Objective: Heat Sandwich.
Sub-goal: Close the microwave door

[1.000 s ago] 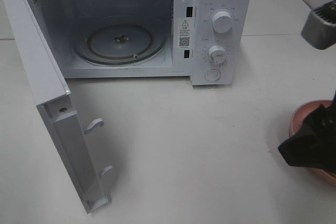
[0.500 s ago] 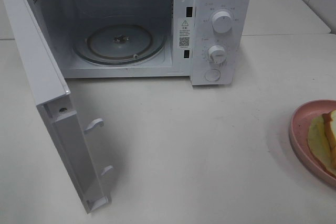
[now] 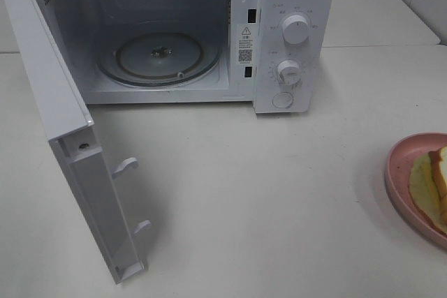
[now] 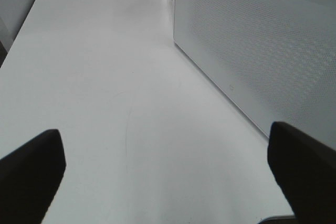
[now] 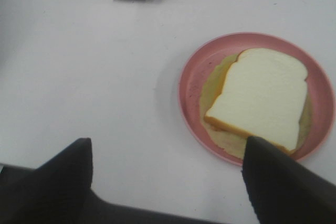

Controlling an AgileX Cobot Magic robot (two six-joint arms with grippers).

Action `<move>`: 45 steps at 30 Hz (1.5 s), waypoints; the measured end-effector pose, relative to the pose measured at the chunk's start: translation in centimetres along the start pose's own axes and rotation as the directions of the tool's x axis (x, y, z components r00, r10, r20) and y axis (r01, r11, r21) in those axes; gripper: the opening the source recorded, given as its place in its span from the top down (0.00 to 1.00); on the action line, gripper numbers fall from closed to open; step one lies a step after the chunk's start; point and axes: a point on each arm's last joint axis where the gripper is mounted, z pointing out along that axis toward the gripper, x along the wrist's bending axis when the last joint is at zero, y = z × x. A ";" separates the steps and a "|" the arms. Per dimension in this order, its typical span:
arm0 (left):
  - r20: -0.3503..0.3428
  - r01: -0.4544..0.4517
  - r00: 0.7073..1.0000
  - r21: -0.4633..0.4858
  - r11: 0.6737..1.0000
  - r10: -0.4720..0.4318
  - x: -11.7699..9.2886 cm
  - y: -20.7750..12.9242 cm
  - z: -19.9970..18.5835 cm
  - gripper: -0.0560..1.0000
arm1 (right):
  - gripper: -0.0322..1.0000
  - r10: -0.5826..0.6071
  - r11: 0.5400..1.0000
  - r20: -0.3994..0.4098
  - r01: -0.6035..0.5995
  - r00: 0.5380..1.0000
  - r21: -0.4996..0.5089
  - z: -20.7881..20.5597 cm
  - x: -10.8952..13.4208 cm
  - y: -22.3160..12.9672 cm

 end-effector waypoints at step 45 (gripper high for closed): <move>0.000 0.000 1.000 0.000 1.000 0.000 0.0 0.0 0.0 0.01 | 0.24 0.086 0.988 0.102 -0.072 0.991 -0.136 -1.4 0.0 -1.4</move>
